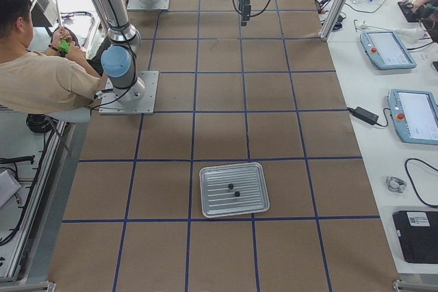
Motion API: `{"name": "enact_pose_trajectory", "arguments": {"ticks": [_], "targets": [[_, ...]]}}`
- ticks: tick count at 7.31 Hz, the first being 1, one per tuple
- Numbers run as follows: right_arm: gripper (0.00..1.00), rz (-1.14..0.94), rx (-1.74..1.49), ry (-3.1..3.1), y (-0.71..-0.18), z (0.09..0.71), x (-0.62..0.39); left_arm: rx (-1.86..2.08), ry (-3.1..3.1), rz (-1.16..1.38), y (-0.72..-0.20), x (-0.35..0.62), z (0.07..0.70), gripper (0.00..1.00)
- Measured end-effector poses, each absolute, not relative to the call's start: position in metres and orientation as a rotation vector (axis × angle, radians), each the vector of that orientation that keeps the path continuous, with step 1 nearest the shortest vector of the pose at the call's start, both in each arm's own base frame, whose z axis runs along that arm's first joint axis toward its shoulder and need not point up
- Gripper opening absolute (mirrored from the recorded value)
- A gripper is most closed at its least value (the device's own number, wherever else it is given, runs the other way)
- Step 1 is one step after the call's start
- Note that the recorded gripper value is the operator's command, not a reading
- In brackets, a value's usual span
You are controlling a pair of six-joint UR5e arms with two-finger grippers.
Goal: Place bearing gear from tray to pile
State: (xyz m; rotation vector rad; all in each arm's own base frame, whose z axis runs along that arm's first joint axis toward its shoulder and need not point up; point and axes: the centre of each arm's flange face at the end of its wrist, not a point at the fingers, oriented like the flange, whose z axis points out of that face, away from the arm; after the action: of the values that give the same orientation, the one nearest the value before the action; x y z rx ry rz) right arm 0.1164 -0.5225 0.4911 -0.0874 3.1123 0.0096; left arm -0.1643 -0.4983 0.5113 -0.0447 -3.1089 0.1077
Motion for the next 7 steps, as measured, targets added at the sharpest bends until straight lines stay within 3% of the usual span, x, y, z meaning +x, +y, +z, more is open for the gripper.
{"name": "enact_pose_trajectory", "arguments": {"ticks": [7], "targets": [[1.00,0.043,-0.193,3.125,-0.515,0.497,0.099,-0.045,-3.111,0.076,-0.498,-0.165,0.514,1.00]]}}
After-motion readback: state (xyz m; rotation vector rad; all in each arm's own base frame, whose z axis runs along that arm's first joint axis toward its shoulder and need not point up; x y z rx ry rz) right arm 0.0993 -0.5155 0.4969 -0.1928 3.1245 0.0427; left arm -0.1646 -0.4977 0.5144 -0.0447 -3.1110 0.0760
